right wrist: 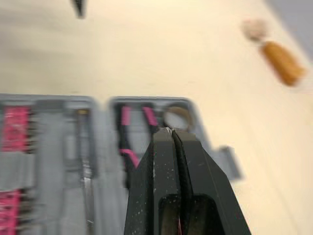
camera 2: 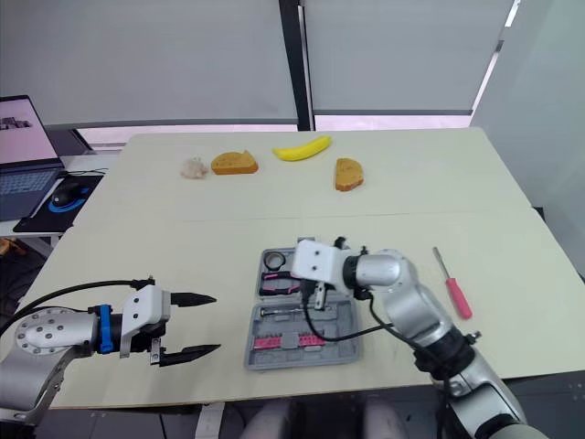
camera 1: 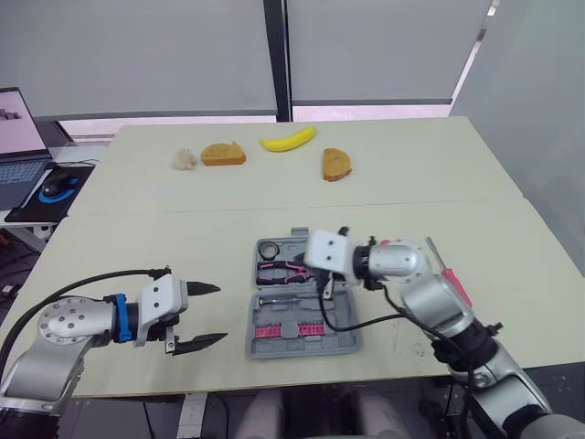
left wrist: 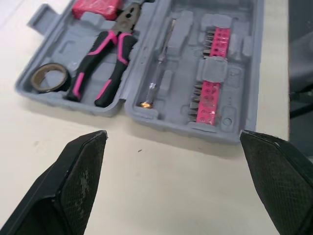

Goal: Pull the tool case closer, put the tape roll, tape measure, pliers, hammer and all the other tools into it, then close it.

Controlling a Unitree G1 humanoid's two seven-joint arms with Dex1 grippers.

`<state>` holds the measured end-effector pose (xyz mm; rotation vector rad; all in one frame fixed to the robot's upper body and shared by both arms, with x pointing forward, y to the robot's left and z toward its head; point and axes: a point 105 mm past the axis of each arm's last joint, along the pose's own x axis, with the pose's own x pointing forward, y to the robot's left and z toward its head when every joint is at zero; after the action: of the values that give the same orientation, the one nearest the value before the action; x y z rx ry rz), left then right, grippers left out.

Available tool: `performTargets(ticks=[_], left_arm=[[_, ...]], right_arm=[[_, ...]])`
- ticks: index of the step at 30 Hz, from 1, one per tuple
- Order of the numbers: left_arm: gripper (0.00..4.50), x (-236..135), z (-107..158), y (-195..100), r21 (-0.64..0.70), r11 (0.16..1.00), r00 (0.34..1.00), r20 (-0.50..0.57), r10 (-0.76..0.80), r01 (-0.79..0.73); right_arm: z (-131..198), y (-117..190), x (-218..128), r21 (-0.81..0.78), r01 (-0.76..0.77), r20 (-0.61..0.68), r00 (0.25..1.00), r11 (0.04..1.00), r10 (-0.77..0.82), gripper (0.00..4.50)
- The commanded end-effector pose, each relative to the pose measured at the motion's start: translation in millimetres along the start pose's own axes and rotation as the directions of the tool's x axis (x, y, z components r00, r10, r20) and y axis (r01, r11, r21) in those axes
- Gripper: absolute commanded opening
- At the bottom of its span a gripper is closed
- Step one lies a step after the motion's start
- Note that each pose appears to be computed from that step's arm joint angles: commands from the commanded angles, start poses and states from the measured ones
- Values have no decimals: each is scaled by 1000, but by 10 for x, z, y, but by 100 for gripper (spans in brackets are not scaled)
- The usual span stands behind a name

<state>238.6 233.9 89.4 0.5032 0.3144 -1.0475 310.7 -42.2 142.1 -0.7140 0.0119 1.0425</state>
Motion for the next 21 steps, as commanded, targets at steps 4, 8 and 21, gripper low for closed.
performTargets(ticks=[4,8,21], left_arm=[[450,-185,-157,170,-114,970,975,30,219,-215],[450,-262,-298,158,-184,938,953,17,302,-294],[450,-412,-676,-239,-324,897,954,-88,287,-300]], right_arm=[[-336,-320,-959,134,324,-110,944,937,-311,3],[-783,-243,-1595,215,503,-299,850,837,-434,3],[-1400,564,-2381,316,633,-505,743,707,-439,133]])
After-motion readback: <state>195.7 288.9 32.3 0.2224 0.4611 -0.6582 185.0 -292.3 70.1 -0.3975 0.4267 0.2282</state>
